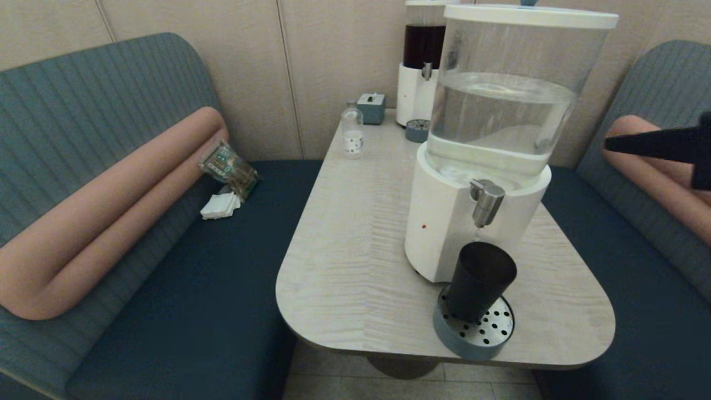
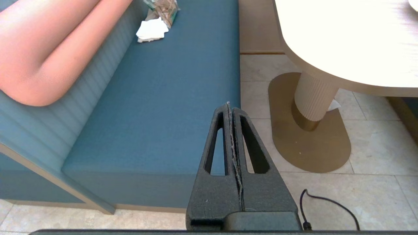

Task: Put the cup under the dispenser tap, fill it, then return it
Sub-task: Turn off the faucet

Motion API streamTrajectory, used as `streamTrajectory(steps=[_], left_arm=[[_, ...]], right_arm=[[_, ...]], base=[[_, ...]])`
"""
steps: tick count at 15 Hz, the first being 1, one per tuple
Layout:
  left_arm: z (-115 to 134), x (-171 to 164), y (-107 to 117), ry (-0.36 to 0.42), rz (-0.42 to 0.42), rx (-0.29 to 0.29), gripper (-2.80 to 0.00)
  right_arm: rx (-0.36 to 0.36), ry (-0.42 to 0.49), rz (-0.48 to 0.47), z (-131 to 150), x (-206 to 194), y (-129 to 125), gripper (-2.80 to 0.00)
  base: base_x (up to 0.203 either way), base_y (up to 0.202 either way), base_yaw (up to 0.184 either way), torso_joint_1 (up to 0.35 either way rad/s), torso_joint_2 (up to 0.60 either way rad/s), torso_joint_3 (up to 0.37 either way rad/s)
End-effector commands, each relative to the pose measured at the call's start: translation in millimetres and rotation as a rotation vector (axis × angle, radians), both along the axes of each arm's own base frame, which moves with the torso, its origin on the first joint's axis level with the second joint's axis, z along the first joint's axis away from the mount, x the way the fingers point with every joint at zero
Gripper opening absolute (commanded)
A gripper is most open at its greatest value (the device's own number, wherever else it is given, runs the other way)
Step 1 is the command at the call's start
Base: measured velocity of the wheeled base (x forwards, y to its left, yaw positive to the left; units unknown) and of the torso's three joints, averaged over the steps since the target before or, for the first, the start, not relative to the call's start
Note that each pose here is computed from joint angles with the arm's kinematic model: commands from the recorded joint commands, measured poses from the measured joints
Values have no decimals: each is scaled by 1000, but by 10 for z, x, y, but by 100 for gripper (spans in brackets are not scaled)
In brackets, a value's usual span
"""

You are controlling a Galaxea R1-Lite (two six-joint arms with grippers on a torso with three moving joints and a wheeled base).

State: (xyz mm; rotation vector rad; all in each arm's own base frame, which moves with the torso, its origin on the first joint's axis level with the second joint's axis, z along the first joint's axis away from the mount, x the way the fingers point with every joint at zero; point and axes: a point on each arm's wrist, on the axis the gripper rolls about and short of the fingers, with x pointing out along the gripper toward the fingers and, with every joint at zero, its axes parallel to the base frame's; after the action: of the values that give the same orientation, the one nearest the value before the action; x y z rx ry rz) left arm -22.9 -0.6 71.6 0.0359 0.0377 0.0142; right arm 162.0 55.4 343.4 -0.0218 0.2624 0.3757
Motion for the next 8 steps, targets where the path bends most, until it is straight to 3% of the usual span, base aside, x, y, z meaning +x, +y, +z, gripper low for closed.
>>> streamTrajectory(steps=[1,4,8], left_arm=[[-1,1,0,2,0,0,-280],[1,1,0,1,0,0,-280],[-1,1,0,2,0,0,-280]], right_arm=[[5,-79,-107,-4,-480,-297,-280],[2,-147,-193,-194,-1063,-504,-280],[-36,-270,-243,-495,-1797,-482,-280]], base=[[0,0,0,0,0,0],[0,0,0,0,0,0],[0,0,0,0,0,0]])
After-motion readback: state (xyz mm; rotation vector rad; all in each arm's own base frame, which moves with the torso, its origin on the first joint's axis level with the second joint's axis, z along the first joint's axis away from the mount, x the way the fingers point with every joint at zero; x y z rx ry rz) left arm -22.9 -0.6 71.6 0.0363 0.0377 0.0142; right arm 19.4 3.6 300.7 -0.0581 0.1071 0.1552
